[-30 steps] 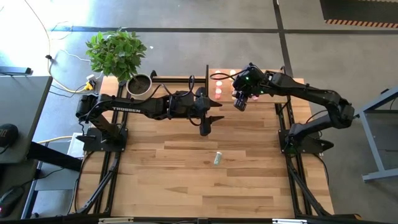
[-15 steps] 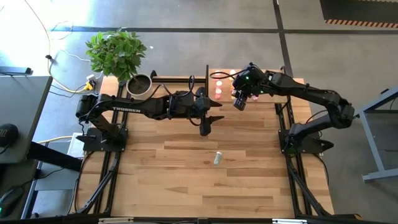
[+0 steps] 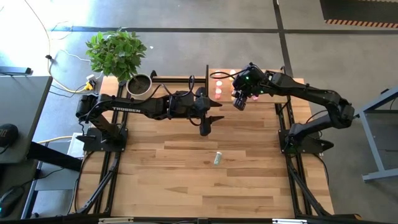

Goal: Pick and place medicine bottles onto shelf by color
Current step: Put the yellow medicine bottle aligned with the other yellow medicine bottles on the shelf, then put the blue medicine bottle aligned with the other blue medicine bottles on the shelf

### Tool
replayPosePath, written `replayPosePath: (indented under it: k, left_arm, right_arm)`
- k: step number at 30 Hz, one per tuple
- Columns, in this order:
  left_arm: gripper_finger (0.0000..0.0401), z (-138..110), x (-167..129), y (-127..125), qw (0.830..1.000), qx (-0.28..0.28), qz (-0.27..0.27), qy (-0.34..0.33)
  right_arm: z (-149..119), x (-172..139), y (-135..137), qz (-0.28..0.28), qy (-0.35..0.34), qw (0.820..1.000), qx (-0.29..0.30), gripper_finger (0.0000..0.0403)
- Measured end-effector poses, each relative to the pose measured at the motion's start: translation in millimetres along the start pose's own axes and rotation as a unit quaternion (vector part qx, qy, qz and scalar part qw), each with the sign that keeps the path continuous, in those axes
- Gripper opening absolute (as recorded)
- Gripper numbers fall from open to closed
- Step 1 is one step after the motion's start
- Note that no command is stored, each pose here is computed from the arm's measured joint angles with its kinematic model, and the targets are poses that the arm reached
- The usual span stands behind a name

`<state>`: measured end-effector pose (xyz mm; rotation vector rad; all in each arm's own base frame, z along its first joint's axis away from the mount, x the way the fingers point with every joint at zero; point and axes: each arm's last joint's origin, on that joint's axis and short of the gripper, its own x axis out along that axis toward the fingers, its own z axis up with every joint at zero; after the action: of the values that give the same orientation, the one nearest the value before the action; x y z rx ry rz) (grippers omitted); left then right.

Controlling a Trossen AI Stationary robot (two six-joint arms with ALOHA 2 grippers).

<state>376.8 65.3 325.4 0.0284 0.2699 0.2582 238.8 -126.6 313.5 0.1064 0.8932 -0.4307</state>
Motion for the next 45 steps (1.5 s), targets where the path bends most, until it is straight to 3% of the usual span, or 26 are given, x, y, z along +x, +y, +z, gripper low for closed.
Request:
replayPosePath:
  k: [4, 16, 25, 31, 38, 45]
  left_arm:
    - [0.0227, 0, 0, 0, 1.0, -0.003, 0.0, 0.0]
    - [0.0227, -5, 0, -1, 0.999, -0.036, -0.001, 0.026]
    - [0.0227, -15, -2, -7, 0.983, -0.162, 0.009, 0.081]
    - [0.0227, -26, -8, -31, 0.962, -0.234, 0.044, 0.131]
    - [0.0227, -31, -19, -69, 0.954, -0.255, 0.052, 0.151]
    - [0.0227, -44, -21, -105, 0.952, -0.254, 0.059, 0.161]
  right_arm:
    - [1, 0, -1, -0.023, -0.001, 1.0, 0.0, 0.0135]
    - [13, -14, -3, -0.019, -0.021, 1.0, -0.002, 0.0136]
    - [34, -49, -6, -0.021, -0.051, 0.998, 0.015, 0.0136]
    - [45, -75, -7, -0.019, -0.067, 0.996, 0.061, 0.0136]
    - [50, -97, -8, -0.012, -0.07, 0.986, 0.15, 0.0136]
    - [48, -99, 5, 0.009, -0.054, 0.981, 0.184, 0.0136]
